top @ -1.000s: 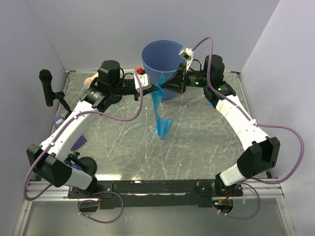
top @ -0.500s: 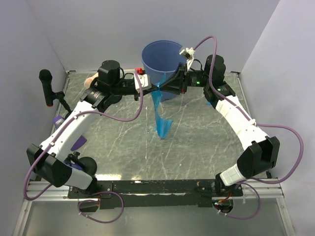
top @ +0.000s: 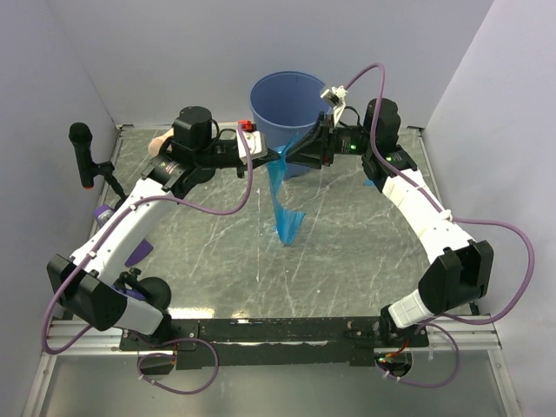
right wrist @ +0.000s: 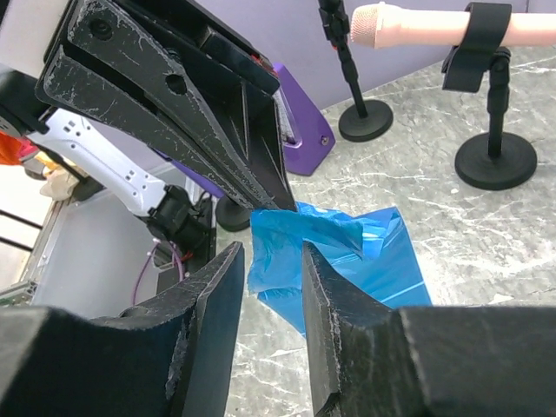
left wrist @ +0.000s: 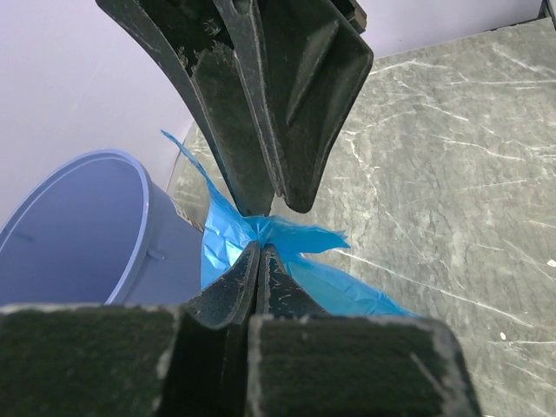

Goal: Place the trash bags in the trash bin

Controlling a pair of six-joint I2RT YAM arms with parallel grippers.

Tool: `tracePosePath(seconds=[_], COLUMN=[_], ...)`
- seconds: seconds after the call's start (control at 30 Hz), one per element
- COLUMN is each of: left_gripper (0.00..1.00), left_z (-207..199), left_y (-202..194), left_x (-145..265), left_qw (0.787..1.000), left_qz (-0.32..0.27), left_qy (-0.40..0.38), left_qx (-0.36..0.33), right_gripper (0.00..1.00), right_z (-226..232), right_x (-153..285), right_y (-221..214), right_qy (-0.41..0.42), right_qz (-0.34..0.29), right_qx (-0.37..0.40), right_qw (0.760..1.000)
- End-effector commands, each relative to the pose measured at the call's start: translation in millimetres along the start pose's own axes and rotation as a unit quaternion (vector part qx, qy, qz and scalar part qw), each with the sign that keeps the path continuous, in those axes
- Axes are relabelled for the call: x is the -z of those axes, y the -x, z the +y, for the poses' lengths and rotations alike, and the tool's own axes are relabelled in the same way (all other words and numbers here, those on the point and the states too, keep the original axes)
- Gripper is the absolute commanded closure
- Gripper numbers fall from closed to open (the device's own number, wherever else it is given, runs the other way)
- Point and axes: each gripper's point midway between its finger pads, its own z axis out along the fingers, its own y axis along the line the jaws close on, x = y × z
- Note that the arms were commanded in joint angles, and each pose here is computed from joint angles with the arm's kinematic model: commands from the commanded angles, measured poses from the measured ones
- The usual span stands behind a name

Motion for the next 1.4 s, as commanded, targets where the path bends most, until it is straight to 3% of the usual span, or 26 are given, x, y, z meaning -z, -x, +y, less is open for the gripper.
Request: tracePosePath(seconds=[0.0,0.87,0.9,1.03,1.37], left_gripper=[0.99,0.99,0.99,0.99,0.99], left_z=[4,-2,-1,-1,8], left_y=[24,26,25,24,19], left_x=[2,1,1,1,6], left_qw=[0.999,0.999,0.999,0.999,0.999], left_qz=[-0.025,-0.035,-0.034,-0.033,-0.014], left_qy=[0.001,-0.015,-0.016,-0.016,0.020], left_qx=[-0.025,-0.032,-0.031,-0.031,-0.037], right_gripper=[0.60,0.71,0.73,0.99,1.00], right_z=[2,8,10,15,-10], right_x=[-4,-17,-17,-16,-8], right_y=[4,6,6,7,-2], right_qy=[-0.001,0.041,0.045,0.063,-0.024], right_qz=[-0.002,-0.005,-0.005,-0.007,-0.010], right_qx=[0.024,0.038,0.039,0.043,0.014], right_qw=[1.000,0.998,0.998,0.997,1.000])
